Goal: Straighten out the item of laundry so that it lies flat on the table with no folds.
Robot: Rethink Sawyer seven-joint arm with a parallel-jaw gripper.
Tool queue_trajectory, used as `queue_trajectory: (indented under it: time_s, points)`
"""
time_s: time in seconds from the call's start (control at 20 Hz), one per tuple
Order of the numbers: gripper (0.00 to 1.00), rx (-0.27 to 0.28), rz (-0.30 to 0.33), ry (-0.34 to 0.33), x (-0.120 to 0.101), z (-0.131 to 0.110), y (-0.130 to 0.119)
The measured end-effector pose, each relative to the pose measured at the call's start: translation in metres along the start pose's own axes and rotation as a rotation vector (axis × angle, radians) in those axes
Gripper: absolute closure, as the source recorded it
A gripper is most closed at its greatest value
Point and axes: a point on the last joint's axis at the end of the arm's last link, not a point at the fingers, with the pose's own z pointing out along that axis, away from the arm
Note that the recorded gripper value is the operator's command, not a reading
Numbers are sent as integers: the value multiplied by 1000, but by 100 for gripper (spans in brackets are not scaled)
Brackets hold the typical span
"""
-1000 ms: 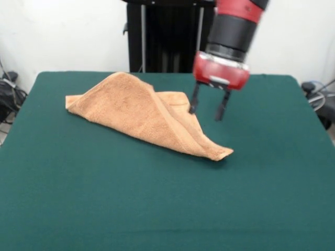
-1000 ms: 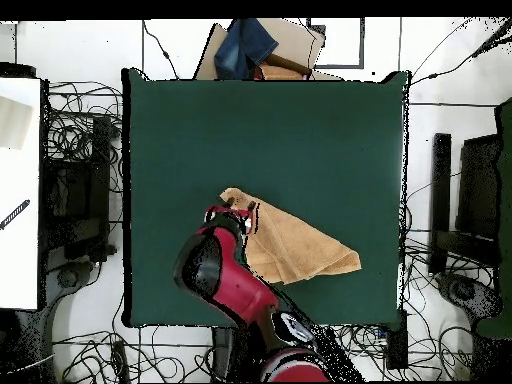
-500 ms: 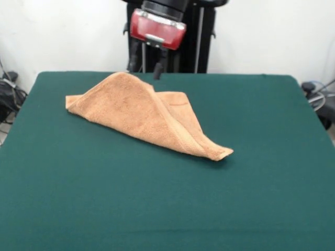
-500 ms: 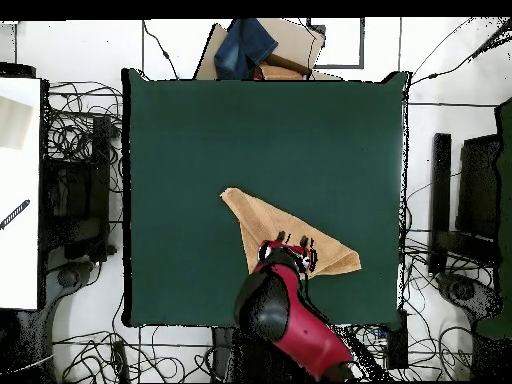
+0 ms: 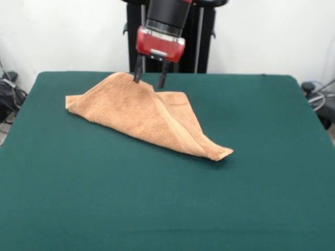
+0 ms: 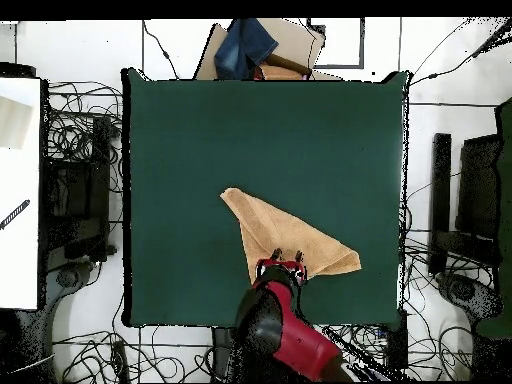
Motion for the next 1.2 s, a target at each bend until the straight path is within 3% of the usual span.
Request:
queue_trajectory:
  time_s: [0.5, 0.95, 1.2]
  points:
    - [0, -35, -70, 33, 34, 6, 44]
    - [0, -13, -43, 24, 31, -26, 25]
    - [0, -7, -10, 34, 27, -32, 8]
